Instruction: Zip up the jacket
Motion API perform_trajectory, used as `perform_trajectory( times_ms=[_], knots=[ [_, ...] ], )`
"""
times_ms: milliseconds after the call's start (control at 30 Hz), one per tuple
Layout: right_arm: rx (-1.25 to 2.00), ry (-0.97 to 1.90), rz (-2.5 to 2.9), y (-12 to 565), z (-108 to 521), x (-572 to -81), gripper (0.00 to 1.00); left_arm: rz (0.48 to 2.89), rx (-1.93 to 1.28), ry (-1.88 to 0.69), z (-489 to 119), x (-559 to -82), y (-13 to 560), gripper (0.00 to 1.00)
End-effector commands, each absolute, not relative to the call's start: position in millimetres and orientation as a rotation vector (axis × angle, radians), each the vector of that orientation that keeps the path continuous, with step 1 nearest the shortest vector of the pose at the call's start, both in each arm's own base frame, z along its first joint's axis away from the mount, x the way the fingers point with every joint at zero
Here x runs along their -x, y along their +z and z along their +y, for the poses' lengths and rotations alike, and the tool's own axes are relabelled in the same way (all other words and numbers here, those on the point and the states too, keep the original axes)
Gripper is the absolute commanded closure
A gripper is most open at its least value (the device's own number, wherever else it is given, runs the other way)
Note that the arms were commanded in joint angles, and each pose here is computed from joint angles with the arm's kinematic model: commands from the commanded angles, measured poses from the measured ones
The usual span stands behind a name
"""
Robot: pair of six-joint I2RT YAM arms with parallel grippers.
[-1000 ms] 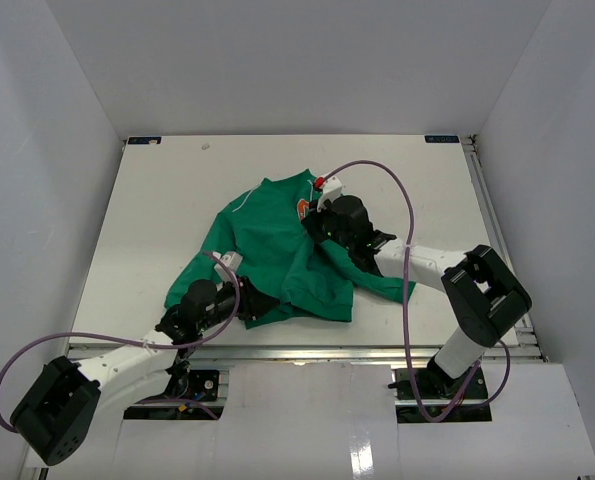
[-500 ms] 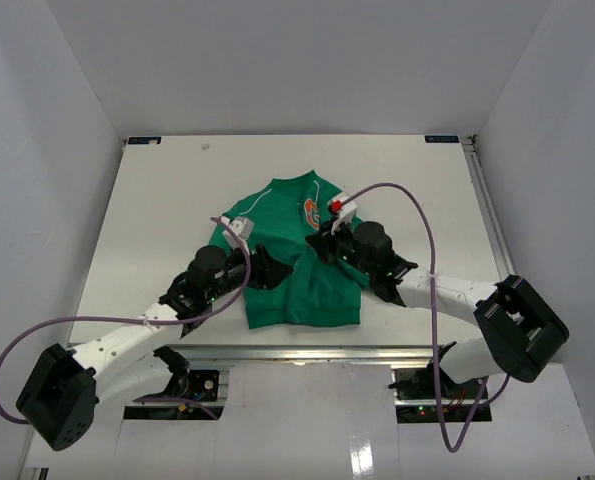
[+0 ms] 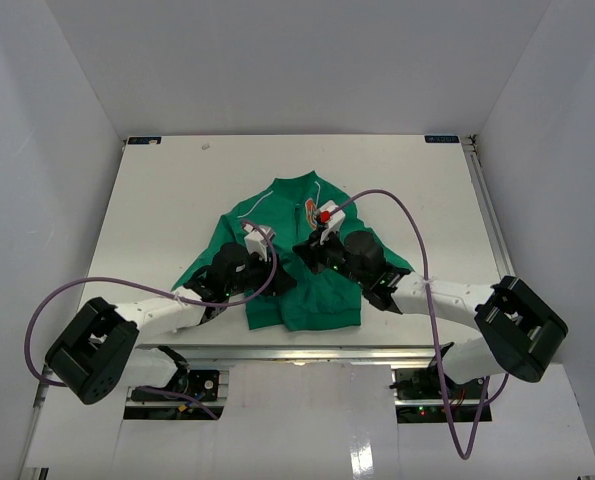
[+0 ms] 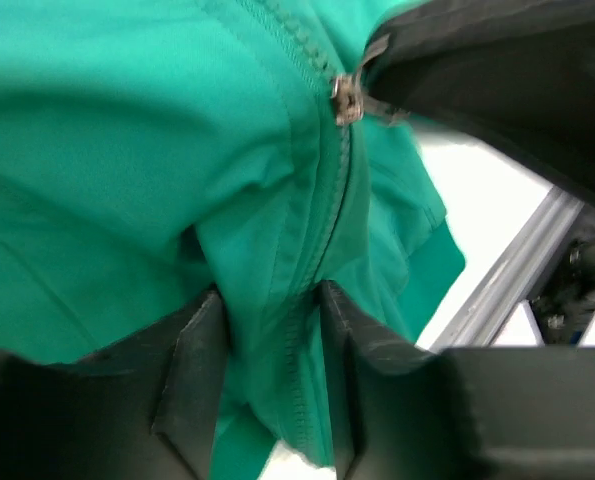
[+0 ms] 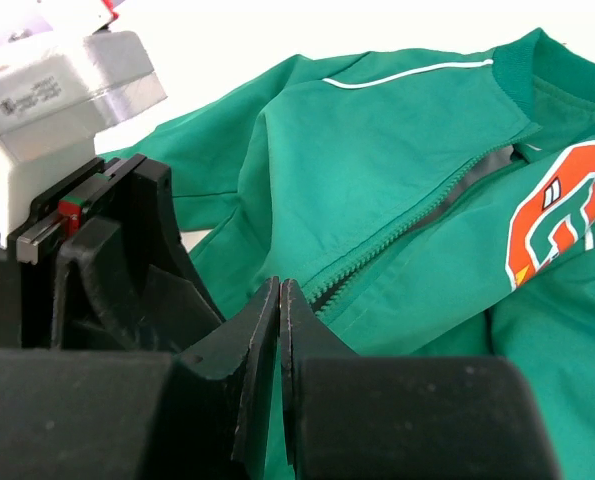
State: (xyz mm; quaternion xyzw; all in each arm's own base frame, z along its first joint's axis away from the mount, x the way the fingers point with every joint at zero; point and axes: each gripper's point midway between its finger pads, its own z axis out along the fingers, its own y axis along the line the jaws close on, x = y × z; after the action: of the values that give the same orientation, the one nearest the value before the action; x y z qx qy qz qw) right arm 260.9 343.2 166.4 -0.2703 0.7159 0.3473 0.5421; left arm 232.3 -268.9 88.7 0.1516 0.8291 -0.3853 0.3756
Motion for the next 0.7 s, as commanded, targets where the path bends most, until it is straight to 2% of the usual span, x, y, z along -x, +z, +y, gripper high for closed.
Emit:
perform_trajectory(
  times_ms=[0, 67, 233, 533, 667],
  knots=[
    [0.604, 0.866, 1.582, 203.1, 351.2, -259.6, 0.92, 1.983, -0.44, -1.031, -280.1, -239.1, 119.8, 0.97],
    [0.576, 0.811, 1.568, 207.9, 347.7, -270.6, 0.92, 2.028, -0.412, -1.034, -276.0, -233.5, 114.9, 1.0],
    [0.553, 0.742, 1.563, 217.5, 352.2, -315.1, 0.92, 2.05, -0.354, -1.122, -271.2, -213.8, 117.6, 1.0],
    [0.455, 0.692, 1.665, 186.5, 341.8, -401.9, 0.92, 2.057, -0.347, -1.187, -265.5, -192.8, 114.0, 1.0],
    [0.43, 0.702, 1.707, 168.5, 335.4, -423.1, 0.92, 2.091, -0.341, -1.184, -262.9, -188.5, 101.7, 1.0]
  ],
)
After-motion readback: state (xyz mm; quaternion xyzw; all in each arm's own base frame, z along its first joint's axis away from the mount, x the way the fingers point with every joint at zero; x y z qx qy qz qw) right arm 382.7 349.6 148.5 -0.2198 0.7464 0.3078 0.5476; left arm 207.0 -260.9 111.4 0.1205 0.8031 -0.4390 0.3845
